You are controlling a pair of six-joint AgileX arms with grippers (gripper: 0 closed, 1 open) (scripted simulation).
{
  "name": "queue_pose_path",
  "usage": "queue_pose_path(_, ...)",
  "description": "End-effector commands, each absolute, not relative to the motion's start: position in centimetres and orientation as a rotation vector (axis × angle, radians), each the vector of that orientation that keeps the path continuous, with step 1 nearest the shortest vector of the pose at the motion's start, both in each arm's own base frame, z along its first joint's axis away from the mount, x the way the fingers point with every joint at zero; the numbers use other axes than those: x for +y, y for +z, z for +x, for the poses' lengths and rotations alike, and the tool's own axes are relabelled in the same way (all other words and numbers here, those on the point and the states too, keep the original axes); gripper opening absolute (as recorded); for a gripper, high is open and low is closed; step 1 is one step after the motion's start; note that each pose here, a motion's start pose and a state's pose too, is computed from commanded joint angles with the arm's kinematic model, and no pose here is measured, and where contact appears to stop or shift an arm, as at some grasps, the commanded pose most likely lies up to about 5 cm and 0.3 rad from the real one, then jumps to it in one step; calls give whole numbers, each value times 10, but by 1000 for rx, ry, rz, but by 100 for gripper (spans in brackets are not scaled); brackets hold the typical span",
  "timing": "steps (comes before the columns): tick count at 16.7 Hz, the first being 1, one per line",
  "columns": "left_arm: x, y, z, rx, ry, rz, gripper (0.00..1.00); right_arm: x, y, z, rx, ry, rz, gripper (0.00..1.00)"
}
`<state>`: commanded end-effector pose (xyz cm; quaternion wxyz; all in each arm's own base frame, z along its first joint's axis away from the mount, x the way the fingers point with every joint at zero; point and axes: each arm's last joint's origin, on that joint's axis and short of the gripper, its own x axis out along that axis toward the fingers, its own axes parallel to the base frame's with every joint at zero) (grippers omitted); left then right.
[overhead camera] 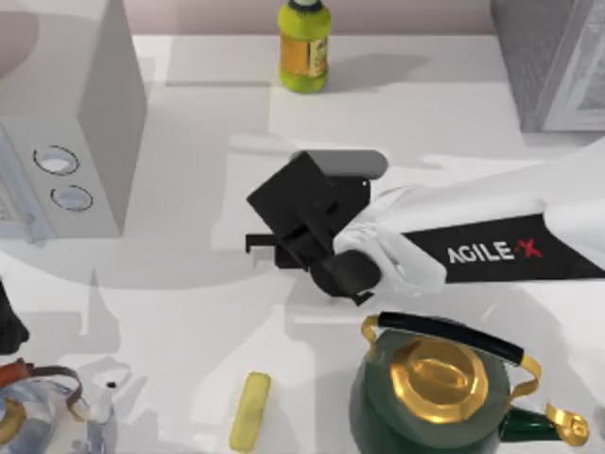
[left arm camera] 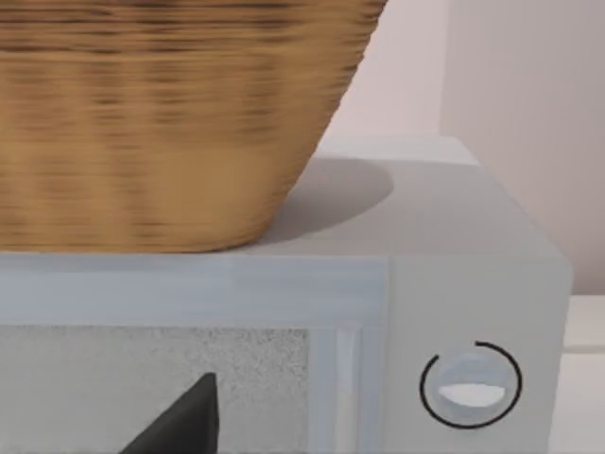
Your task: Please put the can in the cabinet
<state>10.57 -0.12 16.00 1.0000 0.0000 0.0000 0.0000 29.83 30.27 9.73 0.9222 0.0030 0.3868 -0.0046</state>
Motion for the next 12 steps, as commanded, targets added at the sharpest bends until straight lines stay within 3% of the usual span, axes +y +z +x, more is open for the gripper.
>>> queue_pose_path(5,-1,160,106,0,0,0,100,309,118,300,784,4,13,0)
queue_pose_path(12,-1,160,106,0,0,0,100,314,206,299,790,13,4,0)
